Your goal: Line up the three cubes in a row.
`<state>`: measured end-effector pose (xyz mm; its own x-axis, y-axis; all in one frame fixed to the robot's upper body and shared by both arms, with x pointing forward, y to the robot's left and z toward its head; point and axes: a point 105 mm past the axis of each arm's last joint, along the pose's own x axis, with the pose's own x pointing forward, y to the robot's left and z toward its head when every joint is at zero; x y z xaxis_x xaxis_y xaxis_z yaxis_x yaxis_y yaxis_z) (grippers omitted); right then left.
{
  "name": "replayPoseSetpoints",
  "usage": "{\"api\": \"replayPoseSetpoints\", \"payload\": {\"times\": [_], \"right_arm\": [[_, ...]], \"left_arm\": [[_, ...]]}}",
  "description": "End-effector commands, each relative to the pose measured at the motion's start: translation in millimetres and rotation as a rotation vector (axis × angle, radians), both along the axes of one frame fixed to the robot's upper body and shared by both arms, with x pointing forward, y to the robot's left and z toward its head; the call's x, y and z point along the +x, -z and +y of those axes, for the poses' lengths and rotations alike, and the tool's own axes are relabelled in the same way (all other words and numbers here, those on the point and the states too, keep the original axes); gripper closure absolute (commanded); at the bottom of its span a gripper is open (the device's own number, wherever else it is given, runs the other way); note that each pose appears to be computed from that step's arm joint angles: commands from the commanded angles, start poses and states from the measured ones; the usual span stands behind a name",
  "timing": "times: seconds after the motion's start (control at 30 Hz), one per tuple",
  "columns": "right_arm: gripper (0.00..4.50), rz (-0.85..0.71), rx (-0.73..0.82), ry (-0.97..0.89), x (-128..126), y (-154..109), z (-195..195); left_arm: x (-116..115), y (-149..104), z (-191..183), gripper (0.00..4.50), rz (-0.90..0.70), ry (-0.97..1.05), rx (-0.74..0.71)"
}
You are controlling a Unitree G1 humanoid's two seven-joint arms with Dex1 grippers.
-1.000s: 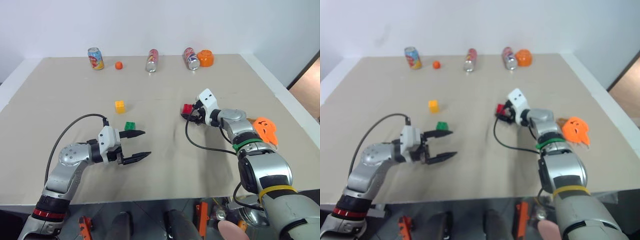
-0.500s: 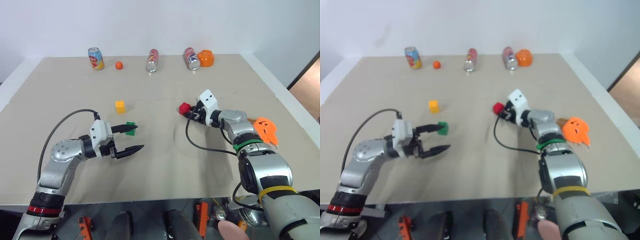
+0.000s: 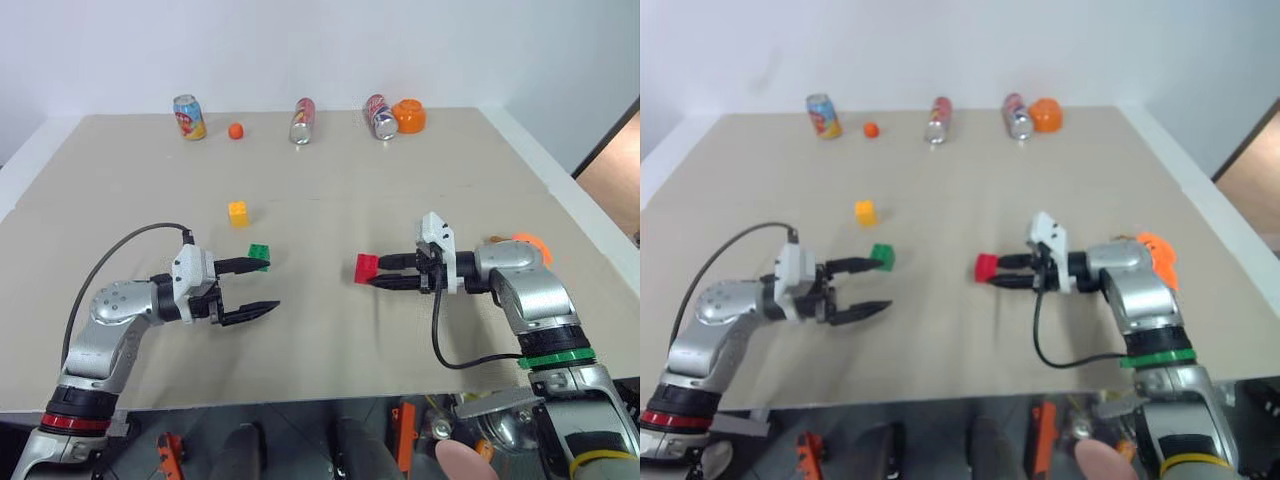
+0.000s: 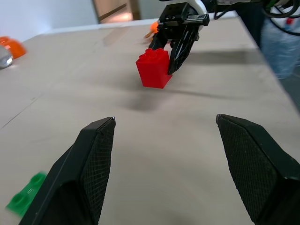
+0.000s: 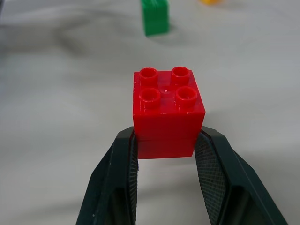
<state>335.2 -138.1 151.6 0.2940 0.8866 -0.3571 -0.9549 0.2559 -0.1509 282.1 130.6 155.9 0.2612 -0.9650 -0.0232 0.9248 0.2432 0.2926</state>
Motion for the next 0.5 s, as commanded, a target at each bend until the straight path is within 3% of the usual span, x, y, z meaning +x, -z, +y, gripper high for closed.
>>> {"api": "replayPoseSetpoints", "payload": {"times": [0.03, 0.5], "right_arm": [[3.32, -0.055, 0.016, -0.025, -1.0, -7.0, 12.3], [3.32, -0.017, -0.079, -0.101, 7.5, 8.1, 6.8]], "left_arm": [[0.3, -12.0, 7.2, 0.92, -0.030, 0.023, -0.007], [1.3, -5.6, 16.4, 0.92, -0.018, 0.026, 0.022]]}}
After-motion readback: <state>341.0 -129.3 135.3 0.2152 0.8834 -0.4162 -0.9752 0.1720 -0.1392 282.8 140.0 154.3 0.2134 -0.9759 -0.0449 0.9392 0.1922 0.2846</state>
